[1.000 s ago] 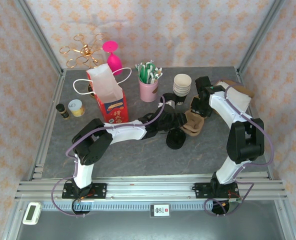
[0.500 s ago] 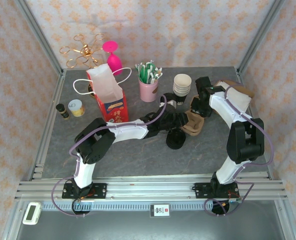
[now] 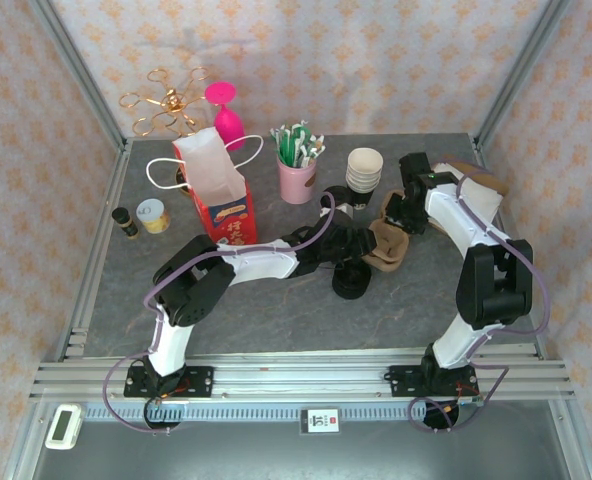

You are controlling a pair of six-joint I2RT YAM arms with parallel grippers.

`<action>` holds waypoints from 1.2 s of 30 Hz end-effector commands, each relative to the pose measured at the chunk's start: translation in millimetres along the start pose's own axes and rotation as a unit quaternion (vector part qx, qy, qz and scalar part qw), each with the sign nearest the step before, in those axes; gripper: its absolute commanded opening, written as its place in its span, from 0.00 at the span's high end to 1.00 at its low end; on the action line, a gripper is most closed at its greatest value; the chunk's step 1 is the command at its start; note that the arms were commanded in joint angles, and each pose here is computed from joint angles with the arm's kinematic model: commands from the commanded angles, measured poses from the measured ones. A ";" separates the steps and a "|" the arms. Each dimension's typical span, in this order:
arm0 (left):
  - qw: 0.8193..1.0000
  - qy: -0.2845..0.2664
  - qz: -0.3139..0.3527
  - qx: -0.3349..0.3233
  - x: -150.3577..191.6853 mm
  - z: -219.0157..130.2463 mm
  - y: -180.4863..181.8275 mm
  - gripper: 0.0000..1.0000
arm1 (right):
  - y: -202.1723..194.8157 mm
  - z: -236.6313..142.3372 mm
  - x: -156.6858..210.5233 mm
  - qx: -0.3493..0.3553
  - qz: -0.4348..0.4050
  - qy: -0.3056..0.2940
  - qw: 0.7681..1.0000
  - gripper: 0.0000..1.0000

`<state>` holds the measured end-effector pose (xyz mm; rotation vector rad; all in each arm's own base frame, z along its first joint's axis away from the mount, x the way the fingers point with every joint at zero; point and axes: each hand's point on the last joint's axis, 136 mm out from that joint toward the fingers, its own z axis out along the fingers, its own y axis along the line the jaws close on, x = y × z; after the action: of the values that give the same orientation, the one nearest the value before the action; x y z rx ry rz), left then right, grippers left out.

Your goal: Pack the takeout coffee

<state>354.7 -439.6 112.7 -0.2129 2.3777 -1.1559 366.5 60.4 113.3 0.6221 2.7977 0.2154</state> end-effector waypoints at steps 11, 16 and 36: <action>0.996 -0.062 0.043 0.045 -40.2 -50.4 -54.8 0.49 | -9.6 -32.6 -20.2 0.036 -0.024 -0.046 0.998 0.78; 0.994 -0.072 0.062 0.044 -45.3 -71.4 -62.4 0.49 | -10.5 -36.5 -20.6 0.041 -0.036 -0.046 0.997 0.78; 0.990 -0.099 0.100 0.015 -53.4 -115.9 -59.4 0.48 | -9.3 -13.9 -0.5 0.093 -0.087 0.005 0.992 0.77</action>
<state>337.1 -387.6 242.5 -0.0738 2.1435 -1.0830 361.6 55.2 128.8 0.4332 2.8534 -0.0164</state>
